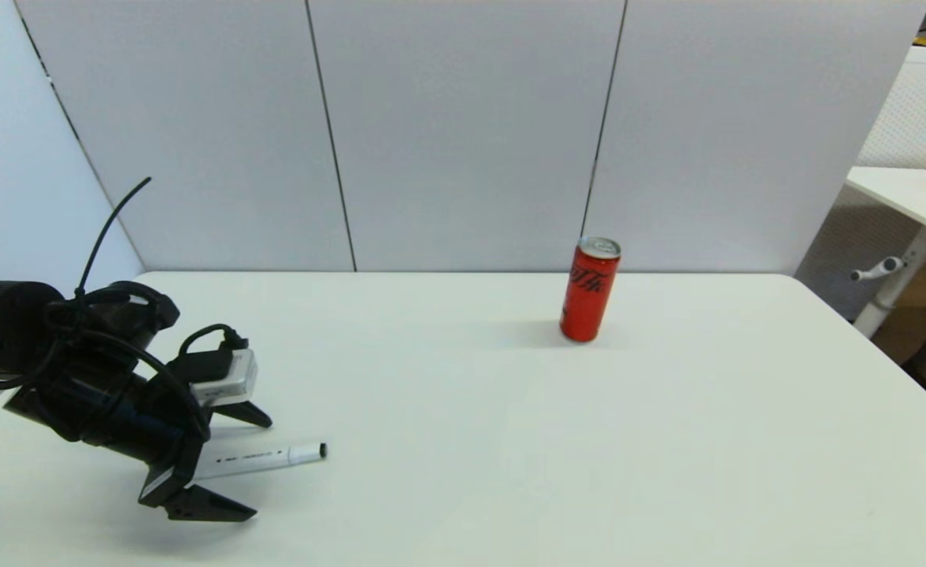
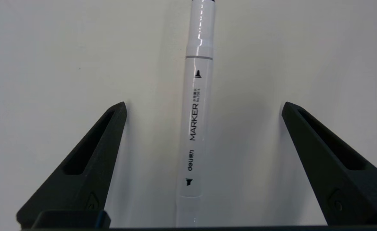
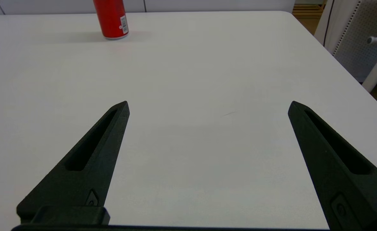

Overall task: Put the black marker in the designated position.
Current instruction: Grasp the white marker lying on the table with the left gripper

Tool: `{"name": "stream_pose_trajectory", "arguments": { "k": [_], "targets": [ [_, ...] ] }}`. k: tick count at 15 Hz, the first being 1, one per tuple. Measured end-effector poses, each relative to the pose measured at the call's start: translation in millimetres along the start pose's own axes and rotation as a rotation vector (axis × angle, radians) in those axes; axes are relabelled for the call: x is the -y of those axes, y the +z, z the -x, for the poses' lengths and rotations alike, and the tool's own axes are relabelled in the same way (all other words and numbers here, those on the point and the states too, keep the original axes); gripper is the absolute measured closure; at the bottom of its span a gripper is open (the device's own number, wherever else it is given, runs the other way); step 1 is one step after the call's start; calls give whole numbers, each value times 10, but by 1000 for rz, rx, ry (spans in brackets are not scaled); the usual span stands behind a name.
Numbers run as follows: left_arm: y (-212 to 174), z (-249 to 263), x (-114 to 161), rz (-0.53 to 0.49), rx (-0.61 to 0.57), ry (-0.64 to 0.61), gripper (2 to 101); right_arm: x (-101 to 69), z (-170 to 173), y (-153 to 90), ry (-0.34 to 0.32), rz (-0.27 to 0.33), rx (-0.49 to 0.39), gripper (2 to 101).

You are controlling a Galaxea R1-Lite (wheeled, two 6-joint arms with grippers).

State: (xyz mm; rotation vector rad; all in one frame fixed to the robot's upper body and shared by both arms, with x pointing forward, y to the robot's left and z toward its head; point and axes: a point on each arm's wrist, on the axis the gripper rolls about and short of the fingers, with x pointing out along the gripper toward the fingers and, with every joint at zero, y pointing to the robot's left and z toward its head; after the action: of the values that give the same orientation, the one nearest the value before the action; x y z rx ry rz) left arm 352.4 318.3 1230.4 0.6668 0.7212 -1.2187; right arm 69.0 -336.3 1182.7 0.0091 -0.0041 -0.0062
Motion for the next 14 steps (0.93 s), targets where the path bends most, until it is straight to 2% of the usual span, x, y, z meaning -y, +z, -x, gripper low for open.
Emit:
{"name": "stream_pose_trajectory", "arguments": {
  "k": [14],
  "targets": [
    [-35, -12, -3, 3, 7, 10, 53, 0, 0, 0, 0, -1, 0, 43]
  ]
}}
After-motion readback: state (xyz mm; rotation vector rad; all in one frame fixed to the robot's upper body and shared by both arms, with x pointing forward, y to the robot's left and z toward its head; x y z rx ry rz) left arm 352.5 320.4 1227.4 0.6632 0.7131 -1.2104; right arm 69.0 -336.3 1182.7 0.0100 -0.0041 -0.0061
